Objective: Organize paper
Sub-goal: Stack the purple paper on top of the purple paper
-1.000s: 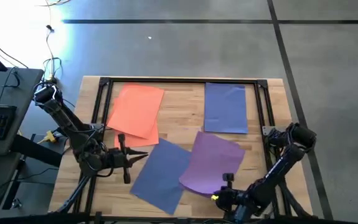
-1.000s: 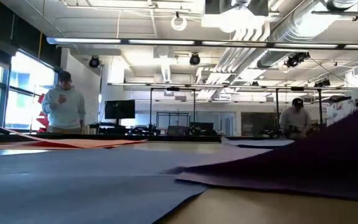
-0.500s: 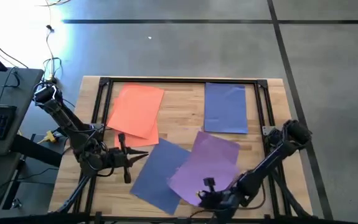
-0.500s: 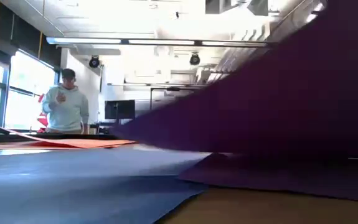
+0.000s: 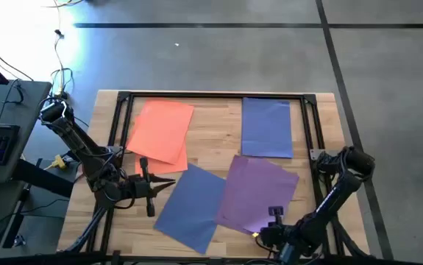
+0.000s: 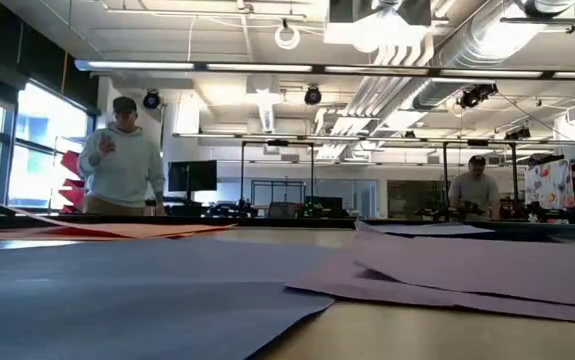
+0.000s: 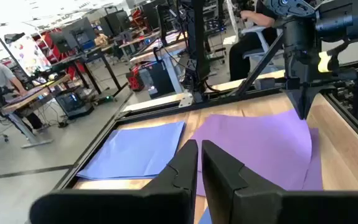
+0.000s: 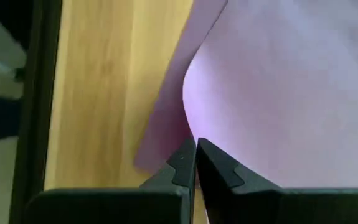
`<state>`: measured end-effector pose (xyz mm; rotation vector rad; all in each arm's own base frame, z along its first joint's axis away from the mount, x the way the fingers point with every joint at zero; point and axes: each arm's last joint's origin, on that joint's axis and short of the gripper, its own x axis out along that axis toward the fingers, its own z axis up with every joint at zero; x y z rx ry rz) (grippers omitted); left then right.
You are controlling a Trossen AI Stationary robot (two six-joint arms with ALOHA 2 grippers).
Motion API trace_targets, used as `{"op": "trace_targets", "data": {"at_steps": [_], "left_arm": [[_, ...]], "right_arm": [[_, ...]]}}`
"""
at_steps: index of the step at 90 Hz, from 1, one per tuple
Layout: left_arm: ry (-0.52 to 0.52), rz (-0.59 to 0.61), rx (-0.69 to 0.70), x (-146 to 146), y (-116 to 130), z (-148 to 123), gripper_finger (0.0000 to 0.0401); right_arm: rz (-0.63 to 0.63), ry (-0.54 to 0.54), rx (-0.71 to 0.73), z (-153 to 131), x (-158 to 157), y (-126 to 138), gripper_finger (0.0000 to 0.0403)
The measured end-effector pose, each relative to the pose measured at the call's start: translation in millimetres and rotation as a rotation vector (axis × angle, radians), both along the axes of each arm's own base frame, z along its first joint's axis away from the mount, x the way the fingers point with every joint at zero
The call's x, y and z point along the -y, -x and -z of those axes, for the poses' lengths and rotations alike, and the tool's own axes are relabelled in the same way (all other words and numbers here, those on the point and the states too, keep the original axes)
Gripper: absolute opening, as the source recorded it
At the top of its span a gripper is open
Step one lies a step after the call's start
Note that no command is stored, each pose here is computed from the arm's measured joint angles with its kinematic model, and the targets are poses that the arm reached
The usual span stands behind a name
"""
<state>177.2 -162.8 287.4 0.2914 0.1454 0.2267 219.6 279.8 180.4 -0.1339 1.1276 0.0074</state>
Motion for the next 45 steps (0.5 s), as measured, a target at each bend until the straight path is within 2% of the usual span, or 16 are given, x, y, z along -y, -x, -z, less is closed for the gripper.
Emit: {"op": "trace_targets", "data": {"at_steps": [12,18,22,27,33,45], "left_arm": [[0.006,0.0,0.005,0,0,-1,0.0],[0.009,0.0,0.01,0,0,-1,0.0],[0.013,0.001,0.017,0,0,-2,0.0],[0.026,-0.002,0.03,1,-1,-4,0.0],[0.041,0.001,0.054,2,-1,-7,0.0],[0.031,0.022,0.065,5,3,-10,0.0]], "right_arm": [[-0.08,-0.106,0.152,-10,-4,-30,0.0],[-0.151,-0.148,0.283,-27,-8,-50,0.0],[-0.195,-0.129,0.367,-42,-10,-60,0.0],[-0.216,-0.044,0.464,-65,-12,-70,0.0],[-0.207,0.112,0.545,-94,-10,-77,0.0],[-0.191,0.469,0.537,-132,5,-76,0.0]]}}
